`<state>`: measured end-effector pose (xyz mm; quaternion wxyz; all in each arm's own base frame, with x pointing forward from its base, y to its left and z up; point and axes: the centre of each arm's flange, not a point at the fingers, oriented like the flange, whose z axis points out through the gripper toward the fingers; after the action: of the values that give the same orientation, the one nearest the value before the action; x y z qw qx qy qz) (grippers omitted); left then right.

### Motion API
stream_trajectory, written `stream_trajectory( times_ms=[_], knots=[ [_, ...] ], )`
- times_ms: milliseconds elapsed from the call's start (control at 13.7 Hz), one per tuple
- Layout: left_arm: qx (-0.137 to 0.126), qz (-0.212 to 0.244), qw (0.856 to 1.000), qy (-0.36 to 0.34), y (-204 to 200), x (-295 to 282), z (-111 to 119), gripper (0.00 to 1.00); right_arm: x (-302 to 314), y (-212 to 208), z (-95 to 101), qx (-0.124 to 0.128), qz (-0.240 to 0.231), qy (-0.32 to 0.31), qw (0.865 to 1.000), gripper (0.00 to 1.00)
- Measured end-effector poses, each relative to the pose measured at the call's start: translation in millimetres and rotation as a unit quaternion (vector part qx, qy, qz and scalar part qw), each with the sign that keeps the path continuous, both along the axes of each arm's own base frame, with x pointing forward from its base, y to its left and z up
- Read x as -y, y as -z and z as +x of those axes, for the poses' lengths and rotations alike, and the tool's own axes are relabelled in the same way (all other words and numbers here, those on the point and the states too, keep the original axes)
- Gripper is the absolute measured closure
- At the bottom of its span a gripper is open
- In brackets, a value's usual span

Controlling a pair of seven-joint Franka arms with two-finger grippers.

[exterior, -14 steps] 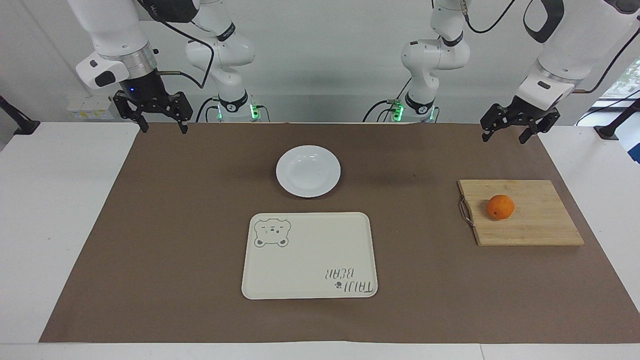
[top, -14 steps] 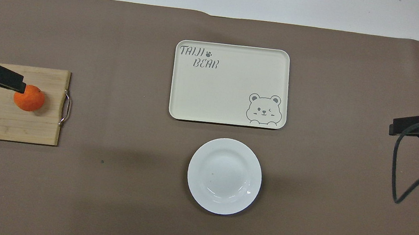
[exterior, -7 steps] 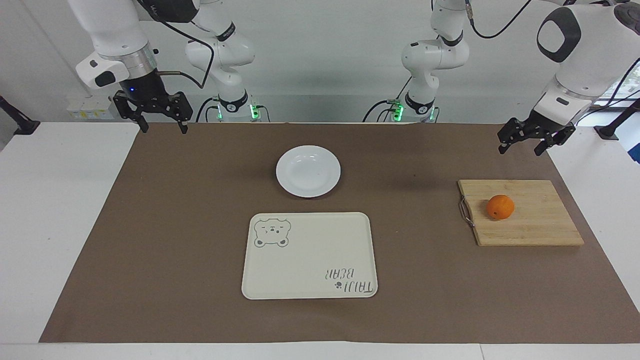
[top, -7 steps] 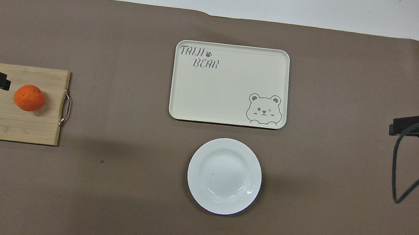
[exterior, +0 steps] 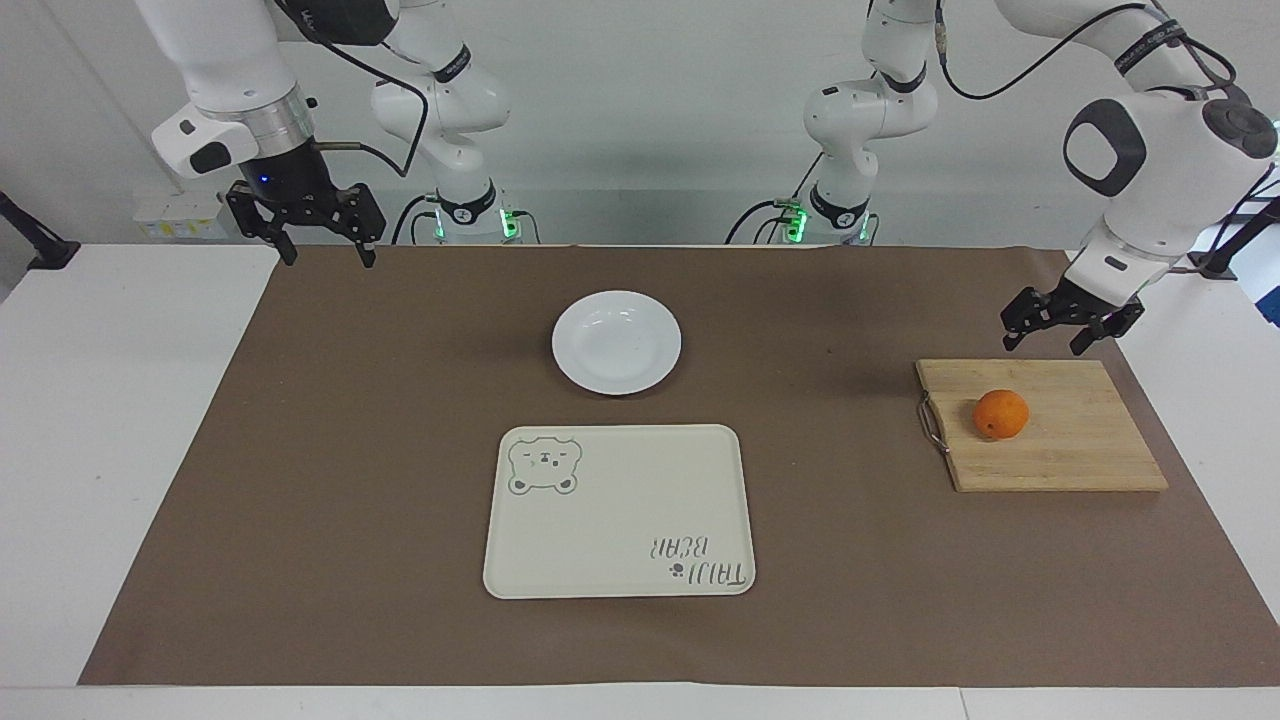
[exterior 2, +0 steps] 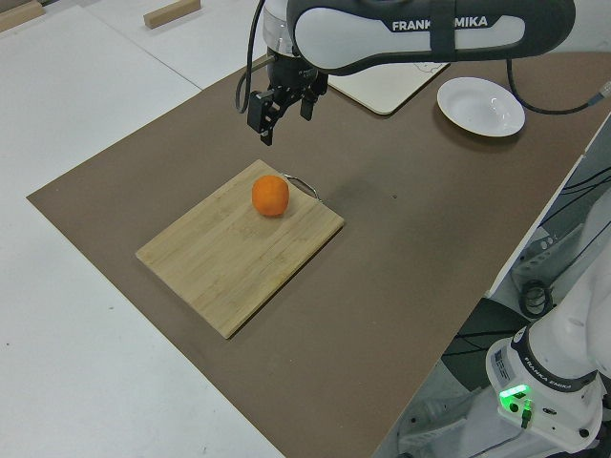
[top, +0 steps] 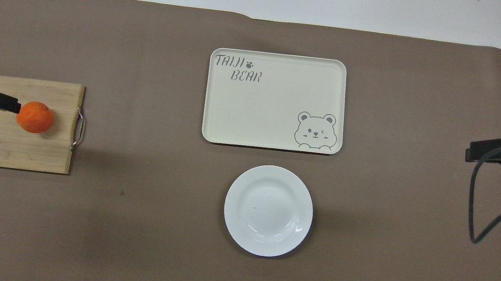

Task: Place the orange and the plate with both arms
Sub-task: 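Lower the left gripper onto the orange and close it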

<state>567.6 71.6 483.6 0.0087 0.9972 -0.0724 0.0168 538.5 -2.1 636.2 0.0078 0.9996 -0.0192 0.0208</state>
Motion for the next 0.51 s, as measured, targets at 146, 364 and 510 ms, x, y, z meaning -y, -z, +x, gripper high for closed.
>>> stream_trajectory(
  times_ms=[146, 364, 510],
  knots=[
    [-0.009, -0.001, 1.000, 0.007, 26.1, -4.4, 3.9, 0.00, 0.0, 0.0, 0.0, 0.000, 0.000, 0.000, 1.000, 0.00],
    [-0.003, 0.001, 1.000, 0.011, 68.4, -6.1, 12.6, 0.00, 0.0, 0.0, 0.0, 0.000, 0.000, 0.000, 1.000, 0.00],
    [-0.008, 0.001, 1.000, 0.015, 92.0, -7.0, 13.7, 0.00, 0.0, 0.0, 0.0, 0.000, 0.000, 0.000, 1.000, 0.00]
  ],
)
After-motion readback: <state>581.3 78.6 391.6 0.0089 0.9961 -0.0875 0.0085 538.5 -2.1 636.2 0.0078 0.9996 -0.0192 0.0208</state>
